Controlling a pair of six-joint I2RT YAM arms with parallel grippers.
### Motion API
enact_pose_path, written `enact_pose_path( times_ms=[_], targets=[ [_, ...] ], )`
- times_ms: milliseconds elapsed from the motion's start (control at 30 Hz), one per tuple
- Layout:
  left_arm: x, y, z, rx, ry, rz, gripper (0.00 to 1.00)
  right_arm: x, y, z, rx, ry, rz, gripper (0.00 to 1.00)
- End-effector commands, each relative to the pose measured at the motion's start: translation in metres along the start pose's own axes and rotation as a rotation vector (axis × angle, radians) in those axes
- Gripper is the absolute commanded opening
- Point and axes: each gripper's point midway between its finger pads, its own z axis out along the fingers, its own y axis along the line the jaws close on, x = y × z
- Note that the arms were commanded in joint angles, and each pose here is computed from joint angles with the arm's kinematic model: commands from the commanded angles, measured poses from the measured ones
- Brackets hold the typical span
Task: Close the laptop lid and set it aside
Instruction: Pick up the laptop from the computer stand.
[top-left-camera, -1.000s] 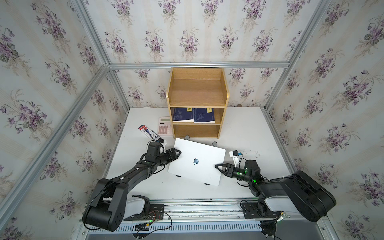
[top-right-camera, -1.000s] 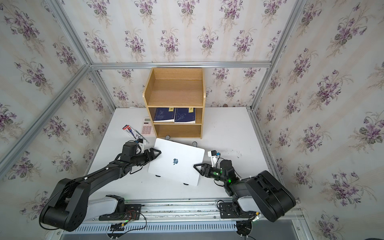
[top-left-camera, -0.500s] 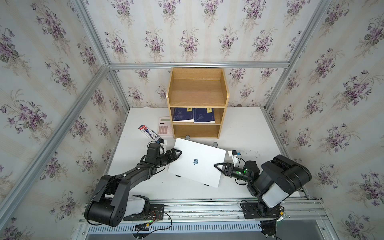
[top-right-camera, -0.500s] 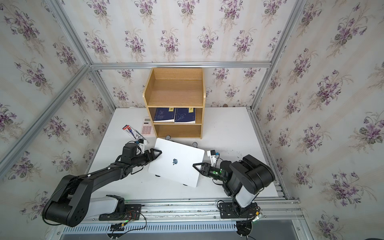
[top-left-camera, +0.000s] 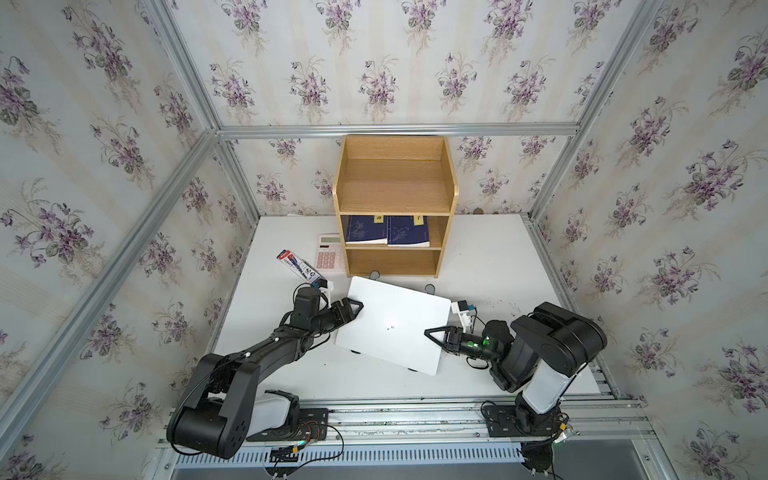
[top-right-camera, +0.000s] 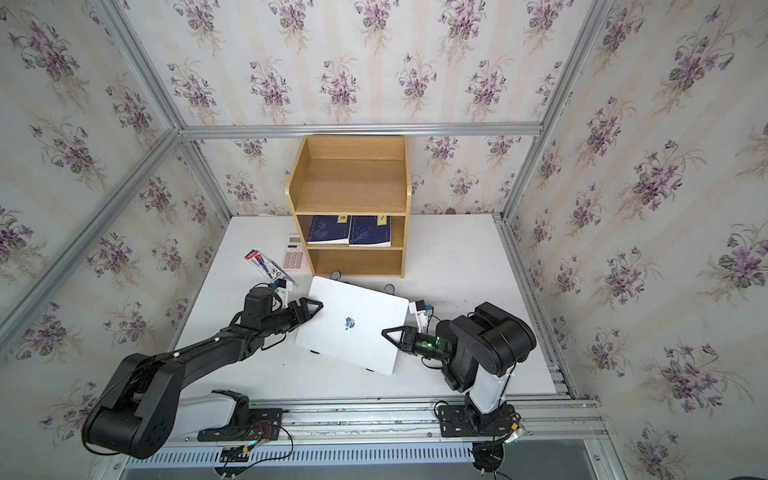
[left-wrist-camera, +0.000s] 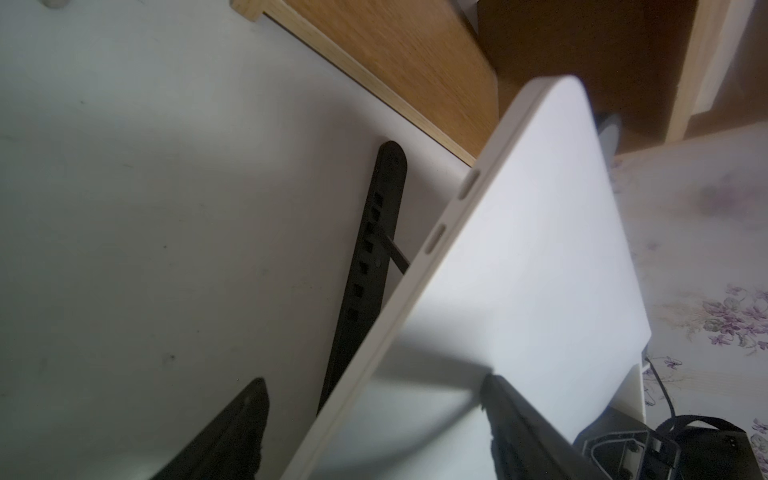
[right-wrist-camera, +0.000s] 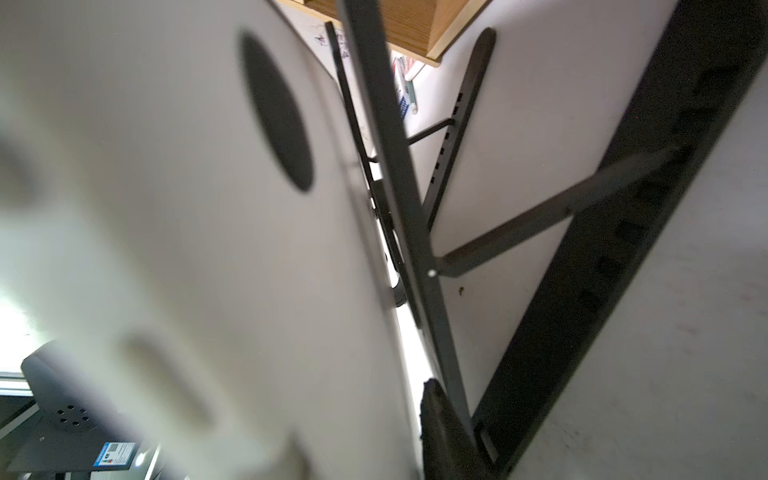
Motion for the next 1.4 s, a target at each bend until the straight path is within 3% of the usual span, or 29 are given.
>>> enact_pose_path(
  times_ms=[0, 300, 567, 733, 933, 1367],
  targets=[
    [0.003, -0.001, -0.007, -0.029, 0.018, 0.014, 0.82, -0.019, 0.042, -0.003, -0.144, -0.084, -0.125, 0.22],
    [-0.011, -0.014, -0.037, -0.112, -0.03, 0.097, 0.82, -0.019, 0.05, -0.001, -0.14, -0.072, -0.127, 0.0],
    [-0.027, -0.035, -0.092, -0.191, -0.156, 0.167, 0.82, -0.014, 0.085, 0.008, -0.165, -0.053, -0.141, 0.0],
    [-0.031, -0.049, -0.134, -0.219, -0.261, 0.202, 0.82, -0.016, 0.091, 0.01, -0.059, -0.061, -0.145, 0.0],
    [-0.025, -0.079, -0.192, -0.16, -0.39, 0.234, 0.83, -0.025, 0.105, -0.012, 0.056, -0.132, -0.124, 0.0],
    [-0.011, -0.14, -0.244, 0.058, -0.455, 0.328, 0.84, -0.038, 0.232, -0.088, -0.102, -0.265, -0.197, 0.0]
  ],
)
